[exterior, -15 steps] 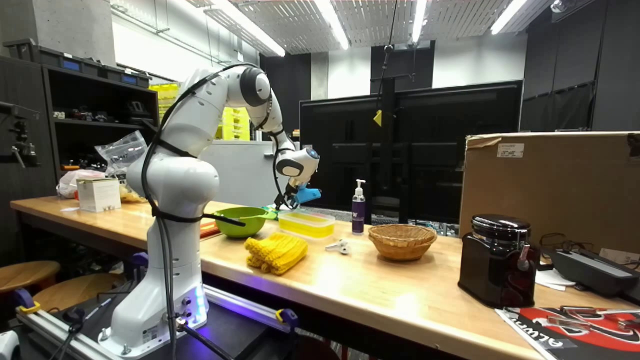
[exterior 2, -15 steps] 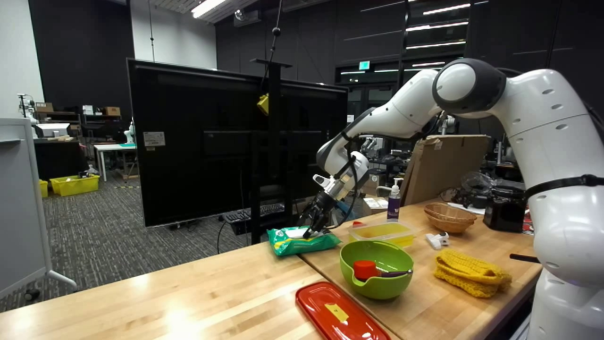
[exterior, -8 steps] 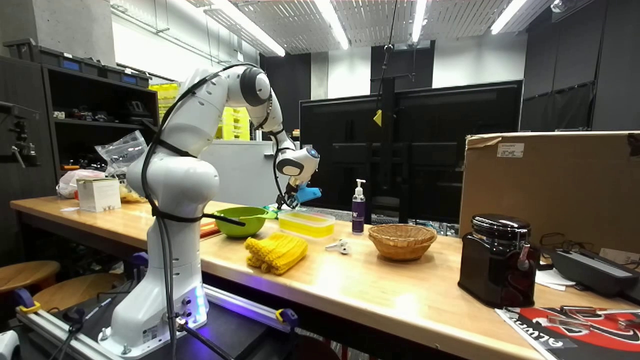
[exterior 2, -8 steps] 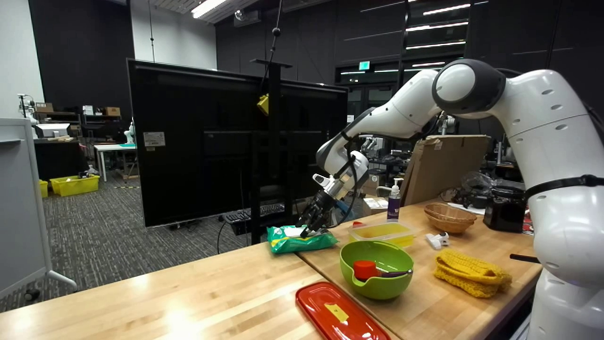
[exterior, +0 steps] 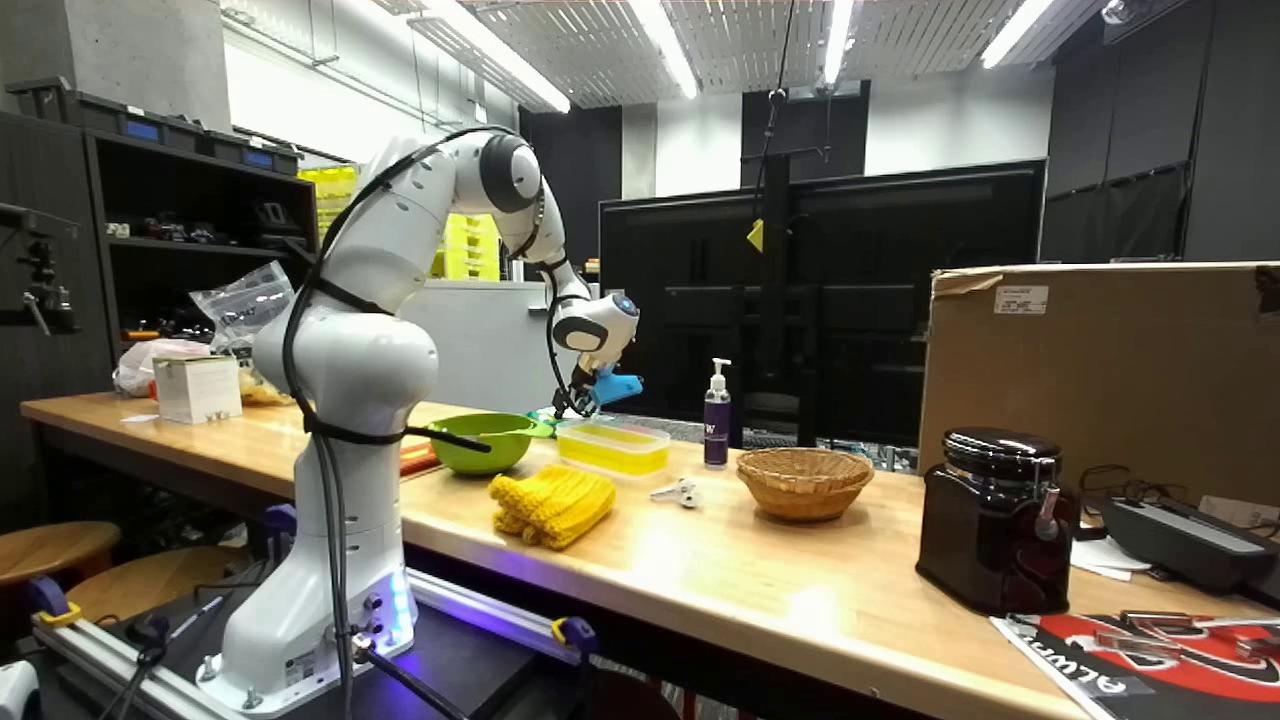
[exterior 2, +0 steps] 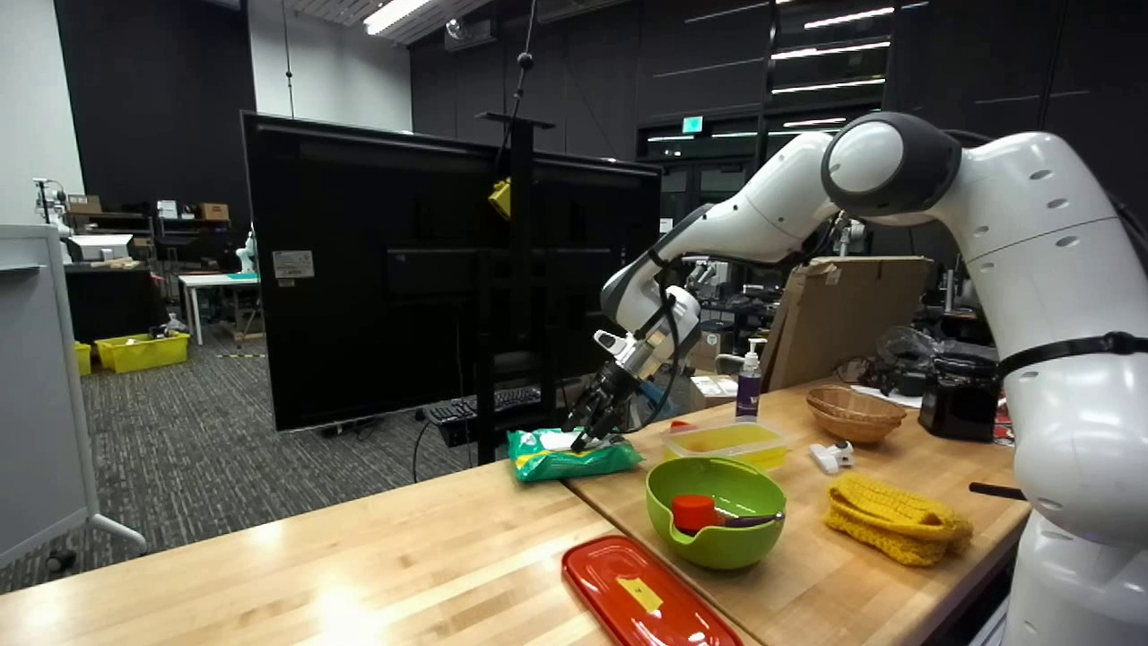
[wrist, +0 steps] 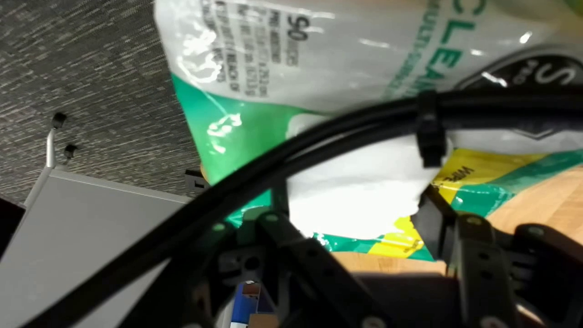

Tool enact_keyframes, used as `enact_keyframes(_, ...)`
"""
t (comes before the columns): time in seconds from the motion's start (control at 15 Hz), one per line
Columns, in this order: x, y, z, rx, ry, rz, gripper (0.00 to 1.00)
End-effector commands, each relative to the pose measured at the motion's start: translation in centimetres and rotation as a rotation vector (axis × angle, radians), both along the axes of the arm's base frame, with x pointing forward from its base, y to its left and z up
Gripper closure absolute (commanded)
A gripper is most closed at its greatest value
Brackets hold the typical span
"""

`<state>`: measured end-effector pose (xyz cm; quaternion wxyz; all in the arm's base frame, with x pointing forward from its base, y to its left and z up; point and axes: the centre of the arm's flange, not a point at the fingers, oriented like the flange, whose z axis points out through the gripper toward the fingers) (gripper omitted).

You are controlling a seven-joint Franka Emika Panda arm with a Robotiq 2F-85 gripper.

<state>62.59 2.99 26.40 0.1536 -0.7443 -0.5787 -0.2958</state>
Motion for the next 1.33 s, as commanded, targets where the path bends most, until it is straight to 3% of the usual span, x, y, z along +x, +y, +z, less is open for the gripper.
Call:
enact_keyframes(0.0,0.0,-0.1,0.4,-0.015,0.017,0.037,0.58)
enact_keyframes(0.53,-0.9,0.0,1.6,-0.029,0.129,0.14,0.58)
enact_keyframes(1.27,-2.7,1.6,2.7,-0.005,0.364,0.301,0.58)
